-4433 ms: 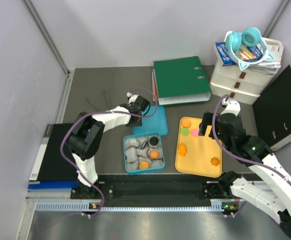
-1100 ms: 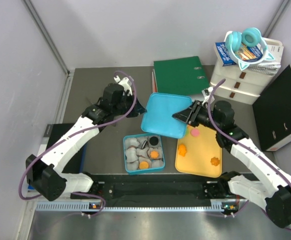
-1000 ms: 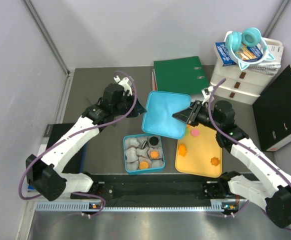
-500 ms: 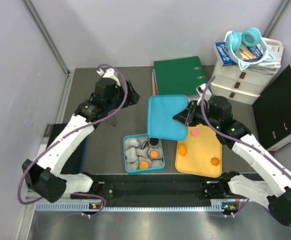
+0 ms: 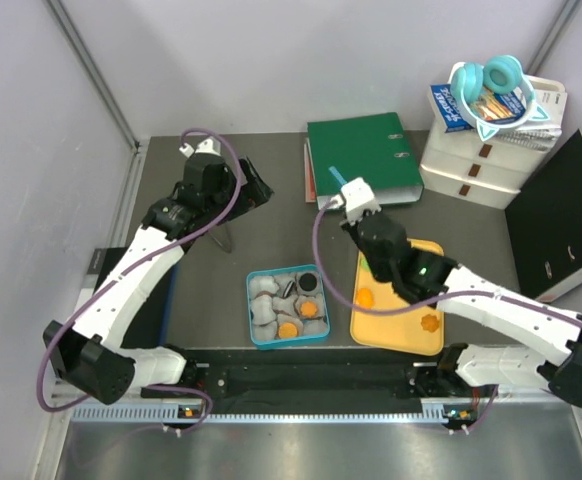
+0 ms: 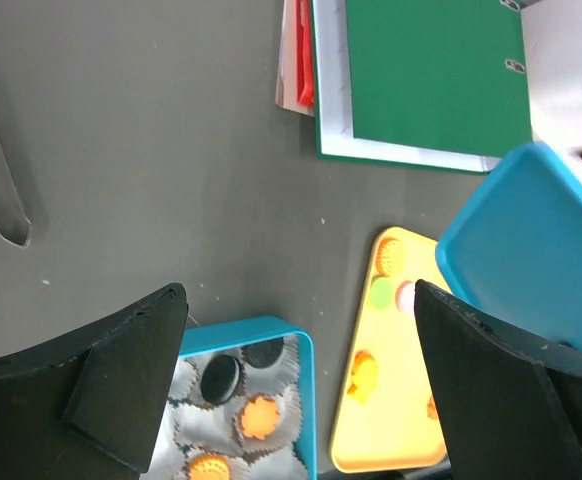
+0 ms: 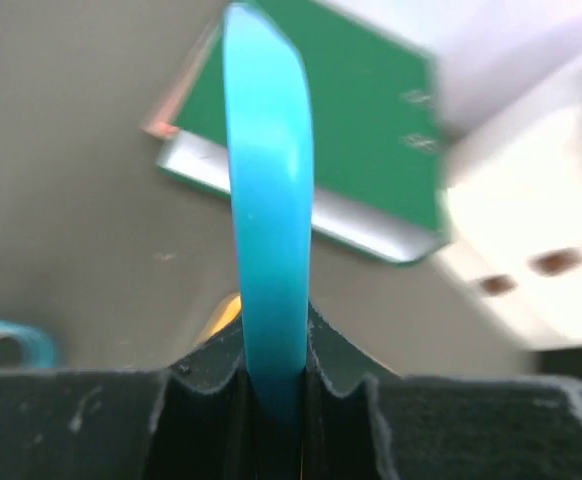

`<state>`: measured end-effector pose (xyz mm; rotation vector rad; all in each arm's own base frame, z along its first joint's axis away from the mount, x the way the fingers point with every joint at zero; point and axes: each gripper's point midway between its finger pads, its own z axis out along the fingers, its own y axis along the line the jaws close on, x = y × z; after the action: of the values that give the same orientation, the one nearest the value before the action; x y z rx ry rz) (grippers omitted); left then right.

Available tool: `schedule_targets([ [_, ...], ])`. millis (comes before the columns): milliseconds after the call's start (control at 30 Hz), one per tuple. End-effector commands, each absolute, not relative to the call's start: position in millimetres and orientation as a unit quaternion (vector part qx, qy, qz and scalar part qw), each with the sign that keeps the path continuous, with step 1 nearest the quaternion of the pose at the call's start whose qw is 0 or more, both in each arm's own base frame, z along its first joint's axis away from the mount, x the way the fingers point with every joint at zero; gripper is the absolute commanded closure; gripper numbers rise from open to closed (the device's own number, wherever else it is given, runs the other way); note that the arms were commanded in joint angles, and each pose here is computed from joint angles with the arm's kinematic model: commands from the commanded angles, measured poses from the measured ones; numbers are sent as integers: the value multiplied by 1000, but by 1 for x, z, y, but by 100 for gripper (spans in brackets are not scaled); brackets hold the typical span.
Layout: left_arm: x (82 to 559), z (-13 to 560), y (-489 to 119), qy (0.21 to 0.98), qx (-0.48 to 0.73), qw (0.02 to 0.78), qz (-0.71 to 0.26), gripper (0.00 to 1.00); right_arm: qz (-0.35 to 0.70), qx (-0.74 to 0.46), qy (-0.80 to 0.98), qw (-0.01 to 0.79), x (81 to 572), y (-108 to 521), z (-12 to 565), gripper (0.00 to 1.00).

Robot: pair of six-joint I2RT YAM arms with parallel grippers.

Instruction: Pack the cookies

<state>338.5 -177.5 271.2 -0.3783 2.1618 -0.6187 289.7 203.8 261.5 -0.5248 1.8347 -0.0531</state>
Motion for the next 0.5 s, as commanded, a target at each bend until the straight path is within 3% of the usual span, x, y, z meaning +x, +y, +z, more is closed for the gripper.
schedule_targets([
  [0,332,299,-190,842,-168,414,-303,1,-261,-209,657,675,292,159,313,100],
  [467,310,319,-268,802,-51,321,-502,1,-273,-383,545,694,266,213,273,100],
])
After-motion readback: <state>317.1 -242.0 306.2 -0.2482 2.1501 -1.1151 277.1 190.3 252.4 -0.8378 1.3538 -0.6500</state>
